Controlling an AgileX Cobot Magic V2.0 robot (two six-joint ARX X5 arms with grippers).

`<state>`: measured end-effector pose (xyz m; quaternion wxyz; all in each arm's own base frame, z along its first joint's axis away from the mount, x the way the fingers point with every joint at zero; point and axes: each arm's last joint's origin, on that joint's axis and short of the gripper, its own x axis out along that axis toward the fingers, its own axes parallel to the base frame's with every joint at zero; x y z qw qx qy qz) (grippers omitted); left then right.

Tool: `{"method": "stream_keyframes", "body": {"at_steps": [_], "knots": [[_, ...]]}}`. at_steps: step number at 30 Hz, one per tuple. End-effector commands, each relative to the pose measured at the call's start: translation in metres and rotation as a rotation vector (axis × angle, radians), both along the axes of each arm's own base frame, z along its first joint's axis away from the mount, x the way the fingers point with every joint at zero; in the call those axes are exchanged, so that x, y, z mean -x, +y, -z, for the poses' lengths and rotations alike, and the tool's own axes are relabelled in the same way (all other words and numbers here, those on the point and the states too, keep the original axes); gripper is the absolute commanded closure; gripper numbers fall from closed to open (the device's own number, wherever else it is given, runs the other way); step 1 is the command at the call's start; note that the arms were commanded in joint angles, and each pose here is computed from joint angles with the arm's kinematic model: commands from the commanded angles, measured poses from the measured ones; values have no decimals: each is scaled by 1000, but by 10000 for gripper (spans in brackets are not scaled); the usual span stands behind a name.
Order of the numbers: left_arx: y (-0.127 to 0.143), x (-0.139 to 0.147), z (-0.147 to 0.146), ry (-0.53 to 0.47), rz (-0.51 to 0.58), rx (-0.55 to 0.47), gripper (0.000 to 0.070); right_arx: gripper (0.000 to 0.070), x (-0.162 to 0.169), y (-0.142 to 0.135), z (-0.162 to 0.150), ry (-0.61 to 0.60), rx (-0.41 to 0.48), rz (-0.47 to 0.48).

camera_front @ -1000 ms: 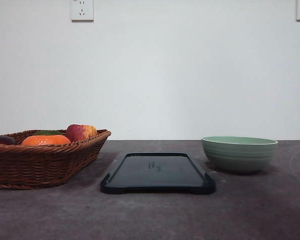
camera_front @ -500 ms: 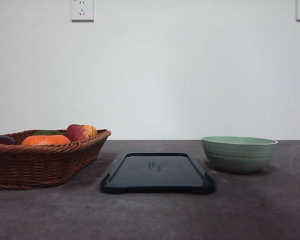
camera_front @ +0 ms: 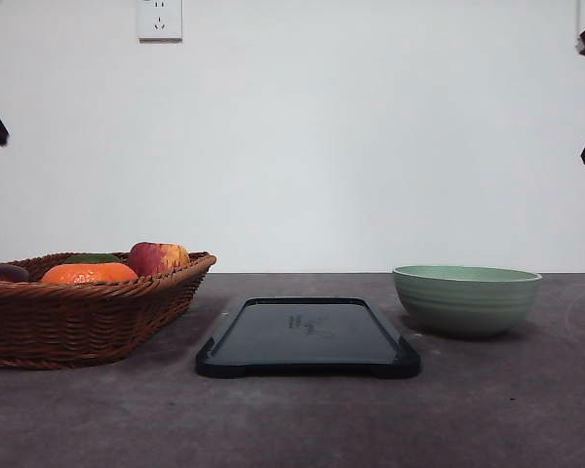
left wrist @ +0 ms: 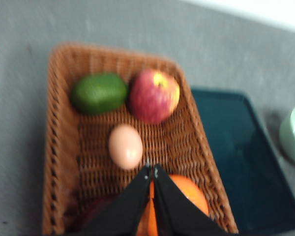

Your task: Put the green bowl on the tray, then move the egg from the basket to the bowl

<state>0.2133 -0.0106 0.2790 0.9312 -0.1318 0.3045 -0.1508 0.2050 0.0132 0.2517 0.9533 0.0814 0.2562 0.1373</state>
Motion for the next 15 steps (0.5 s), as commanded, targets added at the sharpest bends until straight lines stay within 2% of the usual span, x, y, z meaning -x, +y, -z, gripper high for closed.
{"method": "stream_keyframes", "body": {"at_steps": [1,2,3,4,5,6,7,8,9,15], "knots": [[-2,-6,-6,-23,28,-17,695,692,-4,0,-5,-19,10,-8],[-3,-7,-6,-20,33,-17,685,690,-5,0,-6,-21,10,-8],[-4,-8,-5,-18,36,-17,629,680,-5,0,-6,-26,10,-9],[-4,-8,-5,-17,39,-18,543,650,-5,0,-7,-30,15,-12],[-4,-8,-5,-18,41,-19,437,605,-5,0,-7,-34,21,-17],[-5,-8,-5,-19,44,-23,357,524,-5,0,-7,-36,29,-22],[-5,-8,-5,-20,46,-26,318,449,-5,0,-7,-36,33,-24],[-5,-8,-5,-22,48,-29,310,382,-5,0,-7,-36,32,-23],[-5,-8,-5,-21,49,-30,310,362,-5,0,-7,-35,30,-22],[-5,-8,-5,-17,48,-28,311,353,-10,0,-14,8,-19,10]]}}
